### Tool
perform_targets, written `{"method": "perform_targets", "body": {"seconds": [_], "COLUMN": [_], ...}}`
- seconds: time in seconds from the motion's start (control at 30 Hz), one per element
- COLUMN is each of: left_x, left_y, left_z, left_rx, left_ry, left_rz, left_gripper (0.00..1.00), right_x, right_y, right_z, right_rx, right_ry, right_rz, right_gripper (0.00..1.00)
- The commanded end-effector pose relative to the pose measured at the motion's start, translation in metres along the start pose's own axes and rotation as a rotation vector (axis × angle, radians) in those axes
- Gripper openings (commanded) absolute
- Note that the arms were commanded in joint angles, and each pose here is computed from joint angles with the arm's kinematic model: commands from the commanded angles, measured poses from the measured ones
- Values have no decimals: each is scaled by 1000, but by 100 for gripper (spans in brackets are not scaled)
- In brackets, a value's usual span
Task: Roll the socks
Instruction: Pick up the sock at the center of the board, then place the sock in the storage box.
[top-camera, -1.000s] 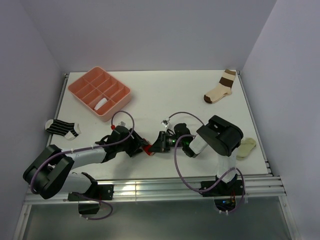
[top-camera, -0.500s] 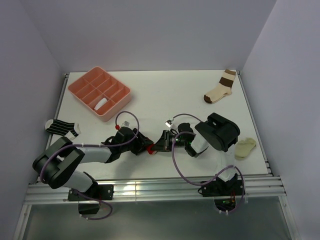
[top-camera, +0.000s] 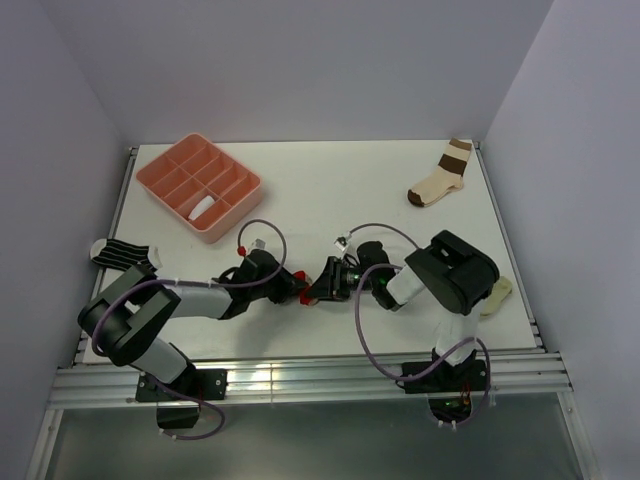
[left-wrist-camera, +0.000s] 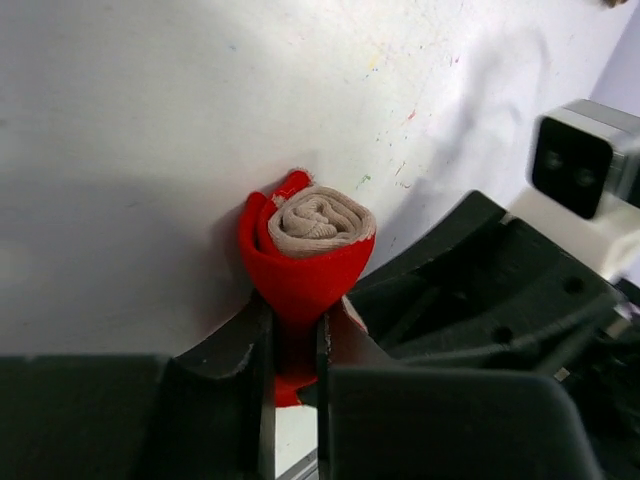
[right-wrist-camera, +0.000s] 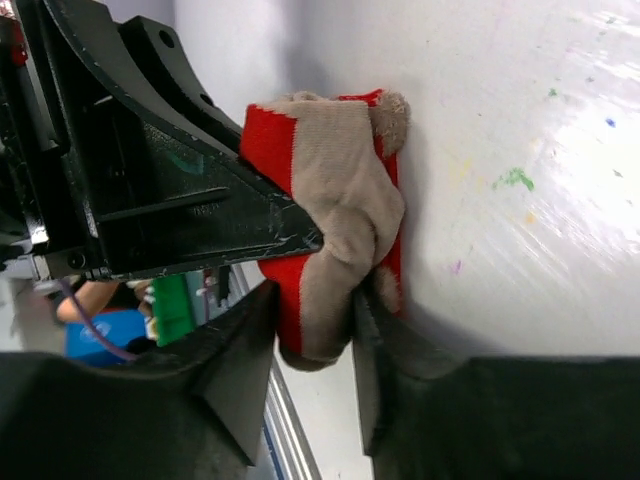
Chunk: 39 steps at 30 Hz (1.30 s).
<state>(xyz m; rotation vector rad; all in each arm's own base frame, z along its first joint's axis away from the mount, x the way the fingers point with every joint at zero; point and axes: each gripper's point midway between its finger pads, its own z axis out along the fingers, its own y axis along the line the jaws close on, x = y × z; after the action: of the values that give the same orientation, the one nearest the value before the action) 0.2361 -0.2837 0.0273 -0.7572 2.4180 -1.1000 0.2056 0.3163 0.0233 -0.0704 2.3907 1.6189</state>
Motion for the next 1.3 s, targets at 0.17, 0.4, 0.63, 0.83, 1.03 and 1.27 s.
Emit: {"method": "perform_targets", "body": {"seconds": [0.17,0.4,0.63,0.83,1.03,1.27], "left_x": [-30,-78,-163,-267,-345,-395], "left_y": [12,-75,-154,-173,-159,-99], "left_z": [-2,-18,-53,-77,-70,-53], "left_rx": [-273,-238,-249,-268,-351,-508], "left_ry": [-112,-208,-316,-394,-377,-269], "left_rz": [238,483,750,885,1017,1090], "left_gripper": [0,0,0,0,0,0], "right_x": [-7,-36,-68,-83,-92,-103], "right_y": [-3,29,79,94,97,94], "right_z": [-36,-79,-121,-137,-143,-143], "right_rx": [271,377,418,460,502,560], "right_ry": [-31,-178,-355,-415,-432,-432], "right_rz": [-212,-370,-496,-532,-546,-536], "right_gripper": [51,61,65,66,68,69]}}
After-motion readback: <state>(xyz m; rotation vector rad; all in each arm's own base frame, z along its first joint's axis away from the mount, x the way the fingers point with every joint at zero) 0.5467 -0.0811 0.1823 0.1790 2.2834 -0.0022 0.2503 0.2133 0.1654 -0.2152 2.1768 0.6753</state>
